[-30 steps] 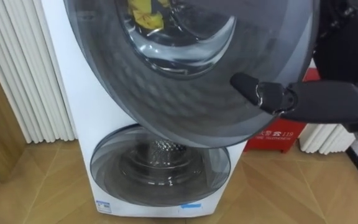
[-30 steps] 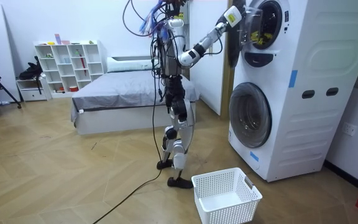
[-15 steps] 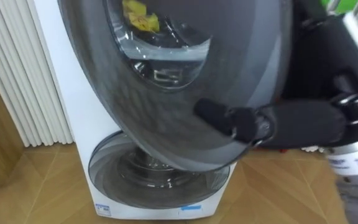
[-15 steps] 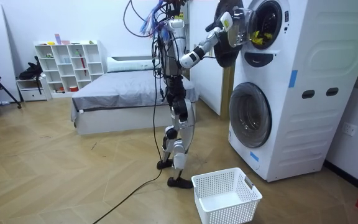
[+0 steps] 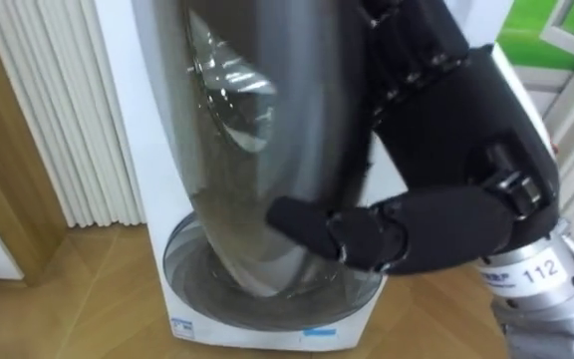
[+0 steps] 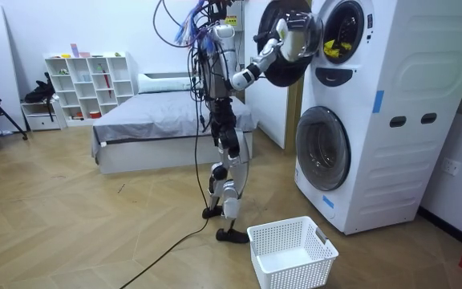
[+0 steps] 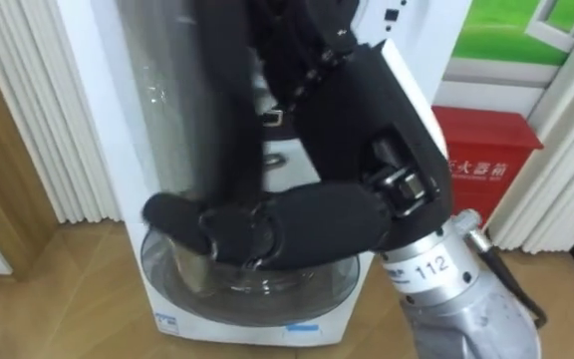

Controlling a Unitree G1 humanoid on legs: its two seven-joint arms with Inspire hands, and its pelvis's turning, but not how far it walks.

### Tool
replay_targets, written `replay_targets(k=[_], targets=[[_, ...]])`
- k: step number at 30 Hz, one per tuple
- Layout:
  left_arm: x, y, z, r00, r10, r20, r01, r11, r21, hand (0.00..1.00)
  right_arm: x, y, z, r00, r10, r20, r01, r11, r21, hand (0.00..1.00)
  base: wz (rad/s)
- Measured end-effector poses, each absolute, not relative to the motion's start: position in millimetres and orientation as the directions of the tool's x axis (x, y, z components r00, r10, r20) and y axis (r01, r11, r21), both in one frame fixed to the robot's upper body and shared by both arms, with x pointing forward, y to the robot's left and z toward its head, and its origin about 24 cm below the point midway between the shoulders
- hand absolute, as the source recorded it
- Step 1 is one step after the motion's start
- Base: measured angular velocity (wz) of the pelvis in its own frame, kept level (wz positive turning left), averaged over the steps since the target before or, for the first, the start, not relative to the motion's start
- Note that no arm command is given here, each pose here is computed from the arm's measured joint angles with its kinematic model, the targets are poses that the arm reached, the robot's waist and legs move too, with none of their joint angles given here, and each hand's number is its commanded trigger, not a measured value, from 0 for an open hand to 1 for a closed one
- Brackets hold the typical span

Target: Pick clothes from washing machine

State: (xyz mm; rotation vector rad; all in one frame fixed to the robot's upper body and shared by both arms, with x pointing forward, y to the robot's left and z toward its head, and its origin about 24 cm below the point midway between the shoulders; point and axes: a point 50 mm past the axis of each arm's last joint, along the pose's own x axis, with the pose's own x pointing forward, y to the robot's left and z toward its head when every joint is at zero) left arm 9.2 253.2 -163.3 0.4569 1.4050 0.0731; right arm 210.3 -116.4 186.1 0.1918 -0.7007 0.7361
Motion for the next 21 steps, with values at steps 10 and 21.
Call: replay_targets(k=[10, 21], targets=[[26, 253, -163, 0.217, 0.295, -0.930, 0.247, 0.905, 0.345, 0.00, 211, -83, 175, 0.395, 0.679, 0.619, -0.825, 0.558, -0.085, 0.00, 0.12], [32, 249, -163, 0.234, 0.301, -0.924, 0.256, 0.898, 0.357, 0.00, 209, -57, 146, 0.367, 0.847, 0.384, -0.888, 0.442, -0.129, 0.00, 0.11]])
